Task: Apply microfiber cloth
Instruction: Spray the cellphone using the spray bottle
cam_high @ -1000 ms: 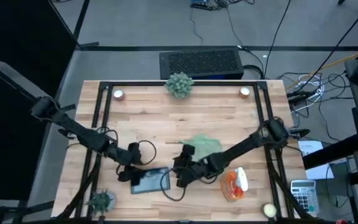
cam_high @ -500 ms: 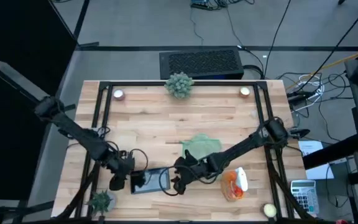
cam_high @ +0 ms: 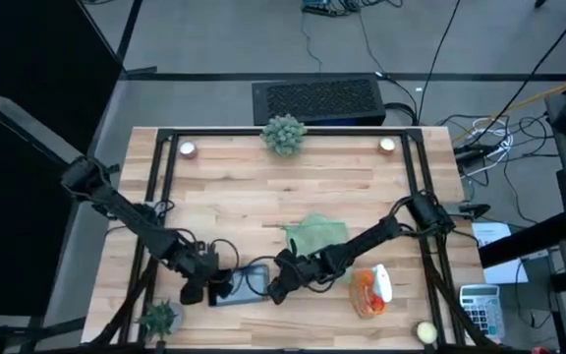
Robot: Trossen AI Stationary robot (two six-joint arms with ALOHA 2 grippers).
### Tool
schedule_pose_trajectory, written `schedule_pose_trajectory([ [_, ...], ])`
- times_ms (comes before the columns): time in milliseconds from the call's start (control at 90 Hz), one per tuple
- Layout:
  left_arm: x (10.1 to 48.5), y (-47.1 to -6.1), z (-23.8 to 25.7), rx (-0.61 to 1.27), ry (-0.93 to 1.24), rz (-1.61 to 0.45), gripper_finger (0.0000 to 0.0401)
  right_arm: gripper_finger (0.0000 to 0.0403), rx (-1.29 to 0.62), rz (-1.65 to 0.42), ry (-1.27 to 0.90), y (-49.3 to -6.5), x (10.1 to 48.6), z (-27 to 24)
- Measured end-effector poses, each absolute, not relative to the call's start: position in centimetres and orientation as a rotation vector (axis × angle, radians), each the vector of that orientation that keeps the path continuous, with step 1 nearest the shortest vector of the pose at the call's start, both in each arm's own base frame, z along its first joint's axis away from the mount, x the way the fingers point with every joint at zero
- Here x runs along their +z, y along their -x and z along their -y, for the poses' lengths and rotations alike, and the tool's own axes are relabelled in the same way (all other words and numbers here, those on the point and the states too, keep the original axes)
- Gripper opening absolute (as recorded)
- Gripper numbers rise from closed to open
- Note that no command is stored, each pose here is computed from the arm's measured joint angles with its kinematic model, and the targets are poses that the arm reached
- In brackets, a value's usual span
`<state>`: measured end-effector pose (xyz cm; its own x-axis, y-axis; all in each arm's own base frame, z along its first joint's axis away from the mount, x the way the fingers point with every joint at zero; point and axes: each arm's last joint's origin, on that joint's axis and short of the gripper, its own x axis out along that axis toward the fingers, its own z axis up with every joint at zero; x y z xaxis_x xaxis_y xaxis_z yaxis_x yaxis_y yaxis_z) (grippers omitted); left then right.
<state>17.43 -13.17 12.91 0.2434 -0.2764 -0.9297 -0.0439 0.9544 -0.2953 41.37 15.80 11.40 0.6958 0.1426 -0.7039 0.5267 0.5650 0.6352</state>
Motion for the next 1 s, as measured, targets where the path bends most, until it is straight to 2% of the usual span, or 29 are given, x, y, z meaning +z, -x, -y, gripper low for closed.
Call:
schedule_pose_trajectory([
  [178, 12.6, -18.1, 13.5, -0.175, 0.25, -1.254, 0.0134, 0.0196, -0.258, -0.789, -0.978, -41.6, 11.0, -15.6],
  [767, 12.3, -18.6, 13.2, -0.145, 0.268, -1.247, 0.0134, 0.0196, -0.211, -0.748, -0.922, -41.7, 11.3, -15.8],
  [1000, 12.5, -18.5, 13.2, -0.166, 0.271, -1.261, 0.0134, 0.0196, -0.241, -0.727, -0.975, -41.8, 11.8, -15.5],
])
